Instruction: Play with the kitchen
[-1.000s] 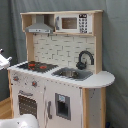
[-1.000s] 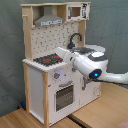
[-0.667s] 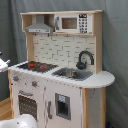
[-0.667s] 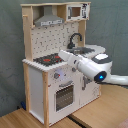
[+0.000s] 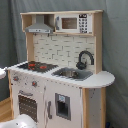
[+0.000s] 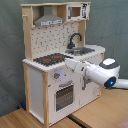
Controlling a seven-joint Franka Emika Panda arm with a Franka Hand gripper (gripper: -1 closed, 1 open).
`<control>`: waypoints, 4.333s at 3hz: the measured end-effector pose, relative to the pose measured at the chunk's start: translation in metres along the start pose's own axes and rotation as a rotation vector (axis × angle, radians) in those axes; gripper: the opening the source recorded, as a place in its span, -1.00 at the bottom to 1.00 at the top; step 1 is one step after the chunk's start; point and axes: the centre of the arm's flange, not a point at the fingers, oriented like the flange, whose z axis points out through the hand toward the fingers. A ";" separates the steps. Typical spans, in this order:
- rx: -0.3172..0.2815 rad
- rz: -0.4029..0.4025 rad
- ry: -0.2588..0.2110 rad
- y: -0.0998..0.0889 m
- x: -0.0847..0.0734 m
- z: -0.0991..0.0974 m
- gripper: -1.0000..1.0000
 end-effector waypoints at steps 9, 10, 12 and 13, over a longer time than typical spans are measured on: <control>0.090 0.523 0.123 -0.139 0.009 -0.020 1.00; 0.090 0.613 0.118 -0.144 0.009 -0.019 1.00; 0.106 0.778 0.094 -0.167 0.011 -0.015 1.00; 0.110 0.852 0.080 -0.180 0.011 -0.012 1.00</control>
